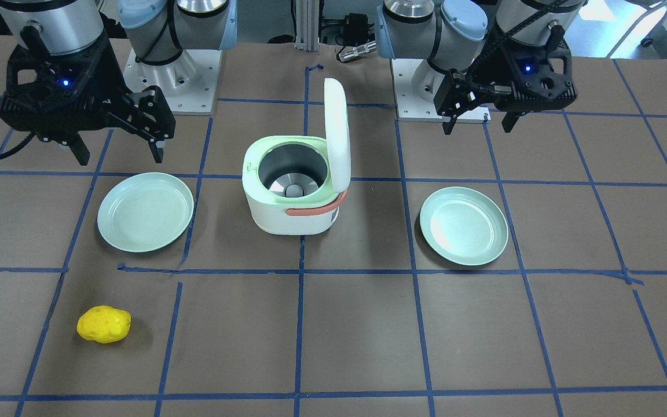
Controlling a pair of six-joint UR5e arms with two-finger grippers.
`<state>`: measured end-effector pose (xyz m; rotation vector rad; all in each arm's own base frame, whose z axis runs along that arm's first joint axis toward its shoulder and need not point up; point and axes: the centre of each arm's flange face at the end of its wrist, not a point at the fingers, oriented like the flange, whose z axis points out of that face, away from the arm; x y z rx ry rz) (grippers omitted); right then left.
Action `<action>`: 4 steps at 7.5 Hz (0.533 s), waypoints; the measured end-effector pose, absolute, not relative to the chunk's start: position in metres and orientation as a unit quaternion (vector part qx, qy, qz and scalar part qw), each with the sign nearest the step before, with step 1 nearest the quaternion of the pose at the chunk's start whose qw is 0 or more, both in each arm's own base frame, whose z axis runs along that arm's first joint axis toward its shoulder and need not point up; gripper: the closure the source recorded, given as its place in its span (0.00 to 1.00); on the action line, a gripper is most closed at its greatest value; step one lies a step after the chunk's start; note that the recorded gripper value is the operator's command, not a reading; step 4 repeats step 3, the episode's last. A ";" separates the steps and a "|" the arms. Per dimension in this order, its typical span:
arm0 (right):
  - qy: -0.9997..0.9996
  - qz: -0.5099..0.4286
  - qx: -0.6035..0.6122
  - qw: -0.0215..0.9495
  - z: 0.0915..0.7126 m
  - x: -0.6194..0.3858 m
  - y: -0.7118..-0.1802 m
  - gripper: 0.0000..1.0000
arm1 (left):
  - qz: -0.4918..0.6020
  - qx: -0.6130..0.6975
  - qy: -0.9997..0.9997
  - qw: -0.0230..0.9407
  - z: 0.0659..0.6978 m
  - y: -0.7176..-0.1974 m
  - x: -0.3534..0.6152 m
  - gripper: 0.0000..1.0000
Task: Press rice cooker button
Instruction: 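Raise the right gripper away as the rice cooker lid pops open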
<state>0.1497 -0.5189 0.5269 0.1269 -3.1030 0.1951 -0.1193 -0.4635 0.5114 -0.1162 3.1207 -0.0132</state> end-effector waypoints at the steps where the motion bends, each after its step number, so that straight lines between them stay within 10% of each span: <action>1: -0.997 0.062 0.041 0.015 0.526 0.150 -0.519 0.00 | -0.004 -0.037 0.999 0.009 0.511 -0.463 -0.119 0.00; 4: -0.997 0.061 0.041 0.013 0.526 0.150 -0.518 0.00 | -0.004 -0.037 0.999 0.009 0.511 -0.464 -0.119 0.00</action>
